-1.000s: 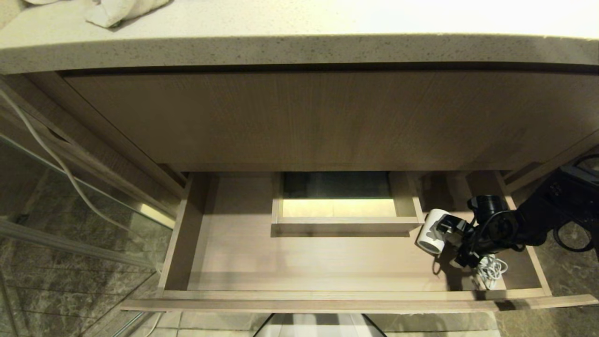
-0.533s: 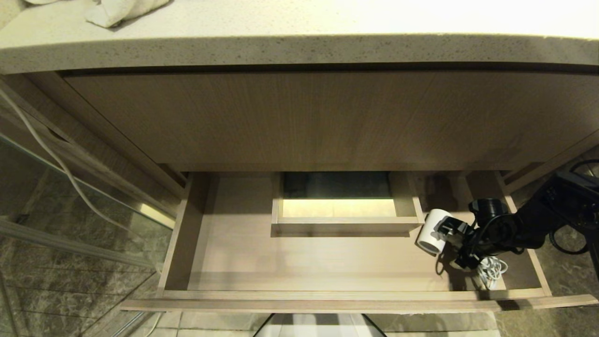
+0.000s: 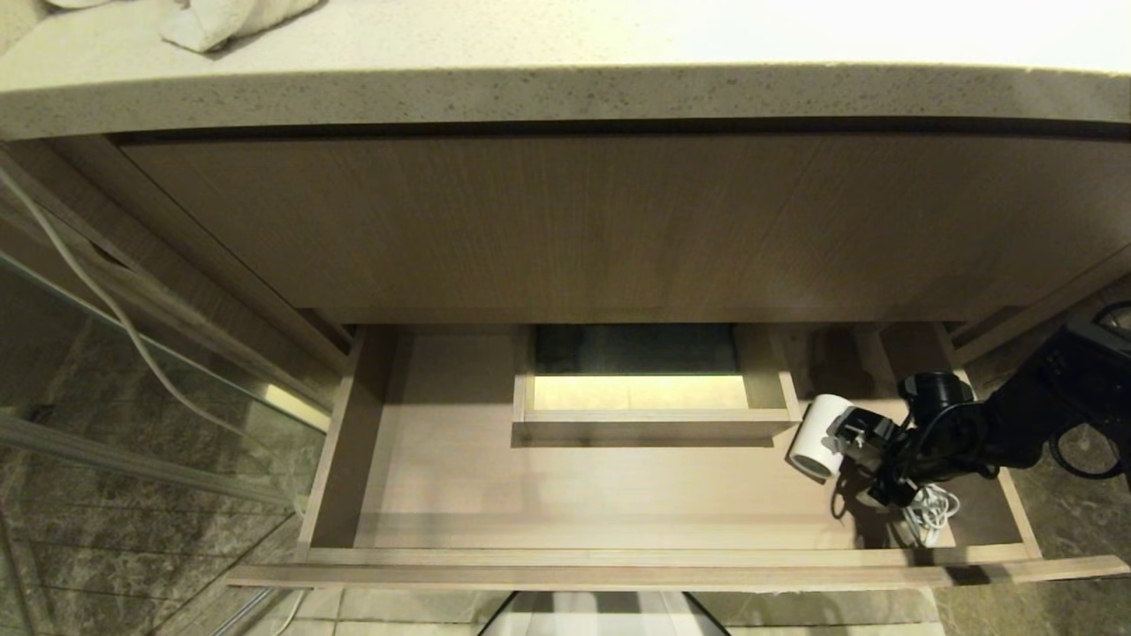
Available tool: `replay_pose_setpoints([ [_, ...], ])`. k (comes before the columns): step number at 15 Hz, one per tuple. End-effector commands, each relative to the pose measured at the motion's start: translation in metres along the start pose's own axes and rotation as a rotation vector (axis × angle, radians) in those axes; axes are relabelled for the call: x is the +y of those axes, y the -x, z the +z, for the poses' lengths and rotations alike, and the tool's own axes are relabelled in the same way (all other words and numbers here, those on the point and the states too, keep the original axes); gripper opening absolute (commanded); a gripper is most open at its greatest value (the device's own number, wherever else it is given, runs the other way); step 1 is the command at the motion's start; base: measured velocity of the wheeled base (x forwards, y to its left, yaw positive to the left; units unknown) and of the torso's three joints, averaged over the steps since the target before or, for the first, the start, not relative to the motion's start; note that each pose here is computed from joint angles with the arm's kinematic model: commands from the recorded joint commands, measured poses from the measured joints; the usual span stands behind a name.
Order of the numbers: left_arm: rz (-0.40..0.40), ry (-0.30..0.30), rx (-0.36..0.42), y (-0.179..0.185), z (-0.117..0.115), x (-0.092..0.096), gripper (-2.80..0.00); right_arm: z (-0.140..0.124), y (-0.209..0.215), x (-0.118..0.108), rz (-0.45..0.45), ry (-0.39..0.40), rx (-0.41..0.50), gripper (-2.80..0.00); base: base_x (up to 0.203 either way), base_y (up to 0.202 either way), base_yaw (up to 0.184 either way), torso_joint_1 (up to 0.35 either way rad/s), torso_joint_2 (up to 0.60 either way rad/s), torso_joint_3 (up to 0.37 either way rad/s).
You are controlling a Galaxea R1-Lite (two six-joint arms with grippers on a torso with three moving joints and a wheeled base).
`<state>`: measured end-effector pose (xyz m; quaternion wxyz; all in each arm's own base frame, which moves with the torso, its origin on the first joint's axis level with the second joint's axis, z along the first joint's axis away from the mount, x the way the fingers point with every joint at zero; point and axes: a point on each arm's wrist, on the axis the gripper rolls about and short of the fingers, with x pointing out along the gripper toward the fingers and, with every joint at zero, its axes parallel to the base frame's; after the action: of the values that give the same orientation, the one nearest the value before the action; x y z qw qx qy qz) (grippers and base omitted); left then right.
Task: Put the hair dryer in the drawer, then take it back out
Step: Take the hairdryer out
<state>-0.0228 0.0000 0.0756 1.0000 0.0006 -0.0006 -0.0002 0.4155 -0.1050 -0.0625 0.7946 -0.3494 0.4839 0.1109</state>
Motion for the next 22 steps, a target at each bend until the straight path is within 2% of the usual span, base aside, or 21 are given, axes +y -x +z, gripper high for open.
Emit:
replay_pose_setpoints([
  [1,0.0,0.0,-0.002,0.0,0.0,0.0,-2.8,0.008,0.027,-0.013,-0.035,0.004,-0.025,0.0,0.0,0.0,0.0,0.0,0.0,0.0],
  [7,0.0,0.0,-0.002,0.0,0.0,0.0,-2.8,0.003,0.076,-0.021,-0.053,-0.011,-0.026,0.0,0.0,0.0,0.0,0.0,0.0,0.0],
  [13,0.0,0.0,0.0,0.0,0.0,0.0,-2.8,-0.003,0.077,-0.01,0.004,-0.01,0.005,0.0,0.0,0.0,0.0,0.0,0.0,0.0],
  [16,0.0,0.0,-0.002,0.0,0.0,0.0,-2.8,-0.002,0.087,-0.011,0.015,-0.012,-0.027,0.0,0.0,0.0,0.0,0.0,0.0,0.0],
  [18,0.0,0.0,0.0,0.0,0.0,0.0,-2.8,-0.004,0.101,-0.009,0.059,-0.016,-0.004,0.0,0.0,0.0,0.0,0.0,0.0,0.0],
  [20,0.0,0.0,-0.002,0.0,0.0,0.0,-2.8,-0.018,0.113,-0.004,0.119,-0.035,0.022,0.0,0.0,0.0,0.0,0.0,0.0,0.0],
  [21,0.0,0.0,-0.001,0.0,0.0,0.0,-2.8,-0.018,0.114,-0.004,0.122,-0.036,0.024,0.0,0.0,0.0,0.0,0.0,0.0,0.0],
  [22,0.0,0.0,-0.002,0.0,0.0,0.0,-2.8,-0.025,0.119,0.004,0.174,-0.038,0.063,0.0,0.0,0.0,0.0,0.0,0.0,0.0],
])
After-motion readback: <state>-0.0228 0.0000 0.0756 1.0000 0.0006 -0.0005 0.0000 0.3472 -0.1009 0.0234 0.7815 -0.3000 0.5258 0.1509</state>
